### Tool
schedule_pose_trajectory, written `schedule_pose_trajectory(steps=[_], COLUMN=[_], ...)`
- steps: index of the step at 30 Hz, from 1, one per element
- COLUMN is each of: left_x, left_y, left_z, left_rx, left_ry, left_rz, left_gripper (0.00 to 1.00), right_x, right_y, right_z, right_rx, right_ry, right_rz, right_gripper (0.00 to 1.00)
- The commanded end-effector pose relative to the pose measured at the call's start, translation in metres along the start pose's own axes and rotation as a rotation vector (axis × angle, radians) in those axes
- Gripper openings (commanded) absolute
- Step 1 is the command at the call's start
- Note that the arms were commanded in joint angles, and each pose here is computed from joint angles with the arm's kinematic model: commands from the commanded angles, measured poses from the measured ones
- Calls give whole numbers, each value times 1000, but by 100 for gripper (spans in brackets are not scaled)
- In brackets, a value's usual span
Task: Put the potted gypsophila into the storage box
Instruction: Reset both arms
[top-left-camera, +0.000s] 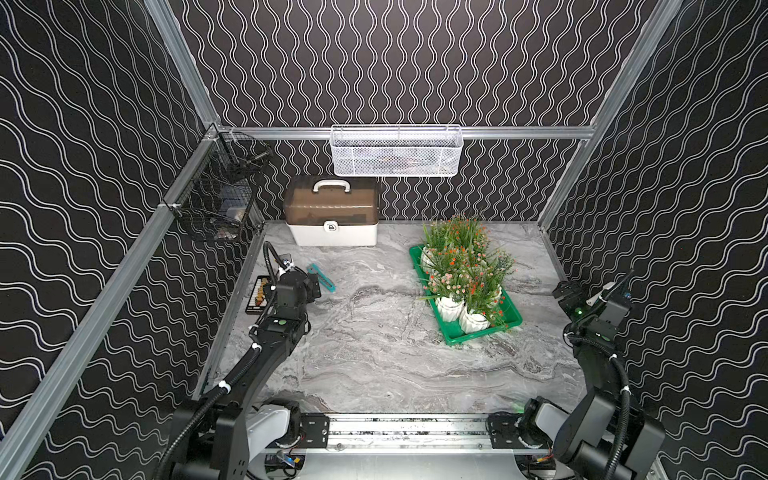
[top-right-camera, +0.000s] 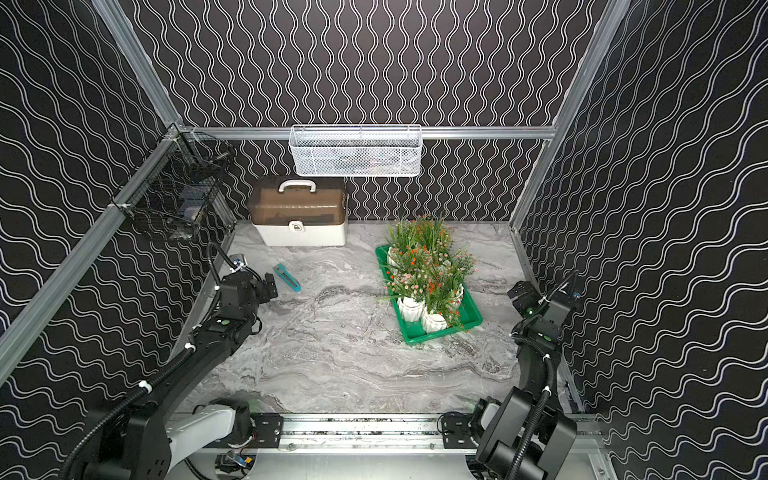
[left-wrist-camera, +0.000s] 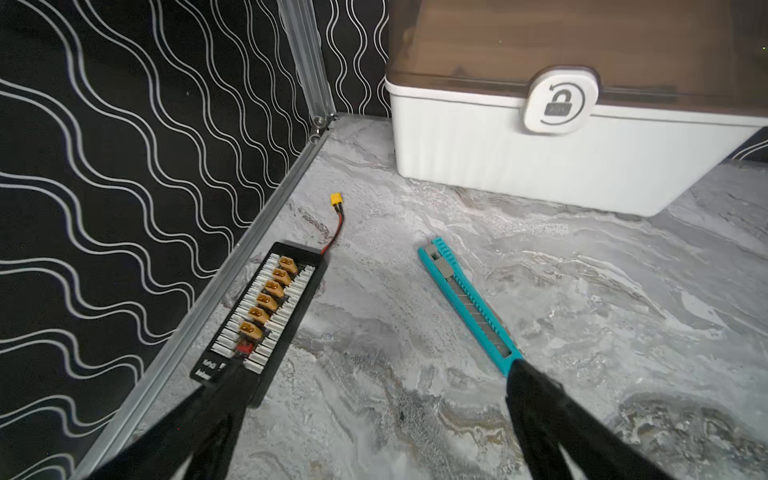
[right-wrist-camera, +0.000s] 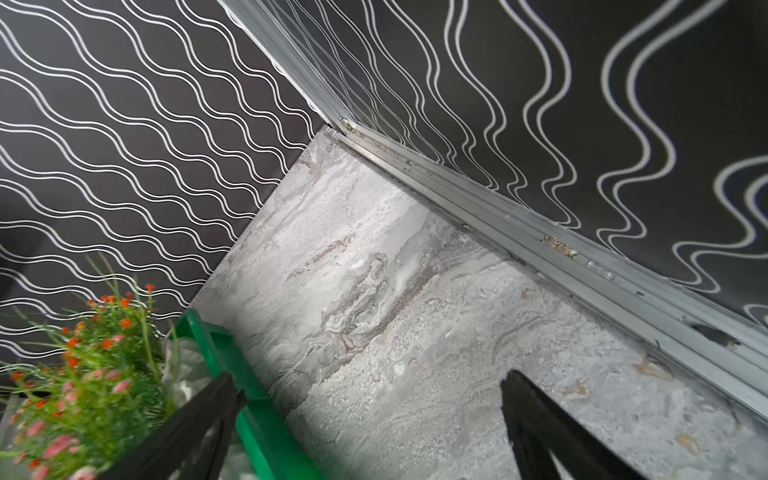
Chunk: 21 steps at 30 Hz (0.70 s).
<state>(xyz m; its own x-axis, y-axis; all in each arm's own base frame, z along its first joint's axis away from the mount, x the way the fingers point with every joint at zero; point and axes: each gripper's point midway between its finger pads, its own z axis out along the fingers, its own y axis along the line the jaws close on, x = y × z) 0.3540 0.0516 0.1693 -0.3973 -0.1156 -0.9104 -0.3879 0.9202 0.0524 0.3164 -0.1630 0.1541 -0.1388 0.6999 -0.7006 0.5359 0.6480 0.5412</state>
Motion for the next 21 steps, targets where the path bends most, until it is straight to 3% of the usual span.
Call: schedule_pose_trajectory(steps=[1,7,12,21], left_x=[-6,19,39,56], left_y=[-6,-7,-23,-42], left_z=[5,14,20,32], left_rx=[39,46,135,229], left_ry=[-88,-113,-152,-206], left_rz=[-23,27,69,31], left_gripper=[99,99,99,99], right_x=[-9,-7,-4,4], right_y=[4,4,7,8], right_z=[3,2,2,8], right_rx=[-29,-32,-51,-81], right_ry=[-56,-49,-35,-8], right_rz=[9,0,-4,9], right_gripper=[100,100,100,100])
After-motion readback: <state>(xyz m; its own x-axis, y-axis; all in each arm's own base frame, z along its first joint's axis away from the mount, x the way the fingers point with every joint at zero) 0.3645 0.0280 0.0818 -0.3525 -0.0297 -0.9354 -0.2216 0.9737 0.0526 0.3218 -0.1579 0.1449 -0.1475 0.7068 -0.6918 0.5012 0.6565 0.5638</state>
